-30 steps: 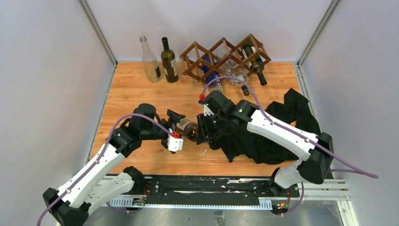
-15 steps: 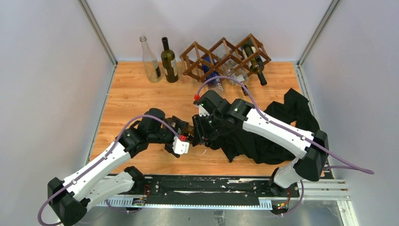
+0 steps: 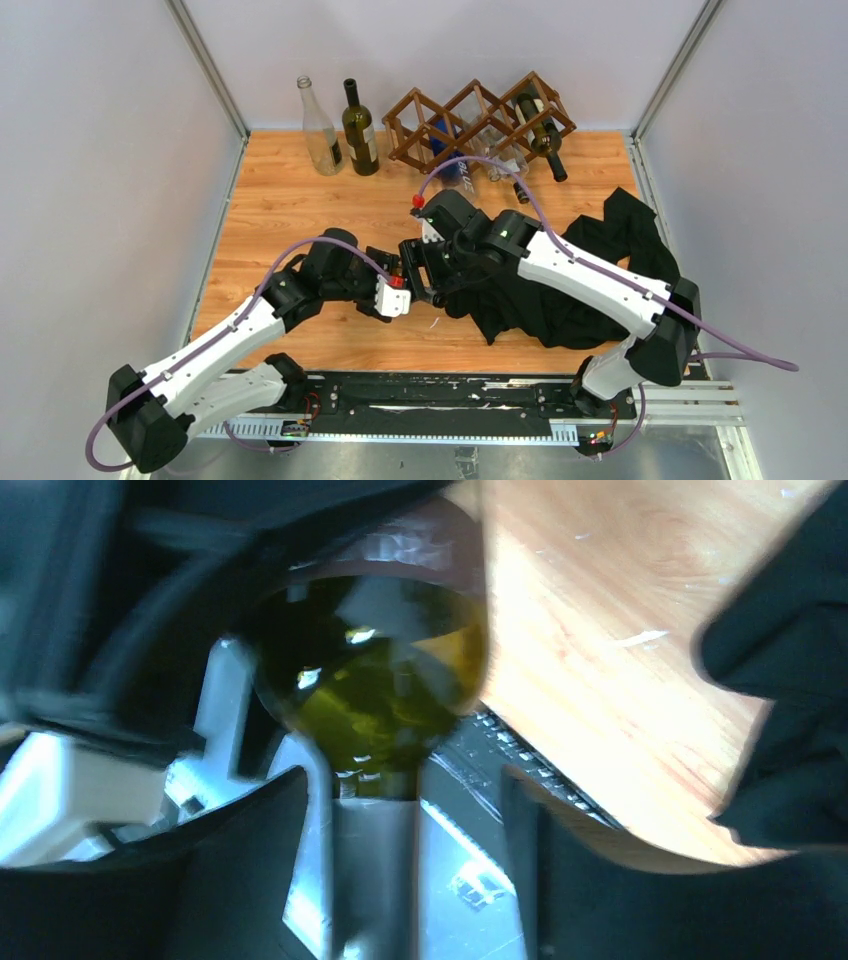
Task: Take the wine bottle off the wine rack
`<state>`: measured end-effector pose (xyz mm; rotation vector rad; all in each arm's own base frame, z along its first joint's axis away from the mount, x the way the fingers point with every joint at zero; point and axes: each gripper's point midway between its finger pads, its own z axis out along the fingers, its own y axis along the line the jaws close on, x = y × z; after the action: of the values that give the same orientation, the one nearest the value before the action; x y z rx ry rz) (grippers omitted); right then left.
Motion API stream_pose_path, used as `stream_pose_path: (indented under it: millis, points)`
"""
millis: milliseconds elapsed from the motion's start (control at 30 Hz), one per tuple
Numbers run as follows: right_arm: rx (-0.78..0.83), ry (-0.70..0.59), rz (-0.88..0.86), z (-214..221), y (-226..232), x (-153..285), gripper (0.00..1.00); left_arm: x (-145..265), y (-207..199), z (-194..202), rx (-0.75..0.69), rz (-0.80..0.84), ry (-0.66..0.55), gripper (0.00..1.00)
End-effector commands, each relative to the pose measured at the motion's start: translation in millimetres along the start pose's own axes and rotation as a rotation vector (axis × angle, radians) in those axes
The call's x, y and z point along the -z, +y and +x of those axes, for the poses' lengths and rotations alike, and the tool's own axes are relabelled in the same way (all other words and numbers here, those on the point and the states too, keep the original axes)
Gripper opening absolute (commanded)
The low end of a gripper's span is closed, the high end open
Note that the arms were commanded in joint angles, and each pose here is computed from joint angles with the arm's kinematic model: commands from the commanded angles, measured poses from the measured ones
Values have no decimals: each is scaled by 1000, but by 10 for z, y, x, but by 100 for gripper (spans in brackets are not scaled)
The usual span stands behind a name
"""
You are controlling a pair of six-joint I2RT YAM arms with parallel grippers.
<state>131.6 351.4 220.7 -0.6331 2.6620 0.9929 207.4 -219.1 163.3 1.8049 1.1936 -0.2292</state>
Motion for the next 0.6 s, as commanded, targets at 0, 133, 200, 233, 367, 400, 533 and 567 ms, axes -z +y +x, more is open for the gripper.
stream_pose_path:
  millis: [0,133,200,233,367,400,533,567]
  points:
    - [39,-147,32,-251,28,272,83,124,498,-200,81,-222,-51,0]
    - [30,-288,105,-422,-123,543,88,180,564,-254,211,-273,-77,0]
    - [25,-403,156,-548,-204,738,89,209,593,-301,284,-286,-95,0]
    - [23,-456,166,-598,-226,818,90,223,611,-335,327,-292,-107,0]
    - [47,-618,122,-698,-170,1143,92,249,670,-489,485,-289,-166,0]
    - [66,-655,101,-702,-138,1245,93,263,704,-533,535,-297,-184,0]
    - [100,-743,23,-622,-94,1428,94,338,891,-645,671,-361,-234,0]
    - [103,-757,5,-582,-115,1410,94,364,940,-674,703,-378,-249,0]
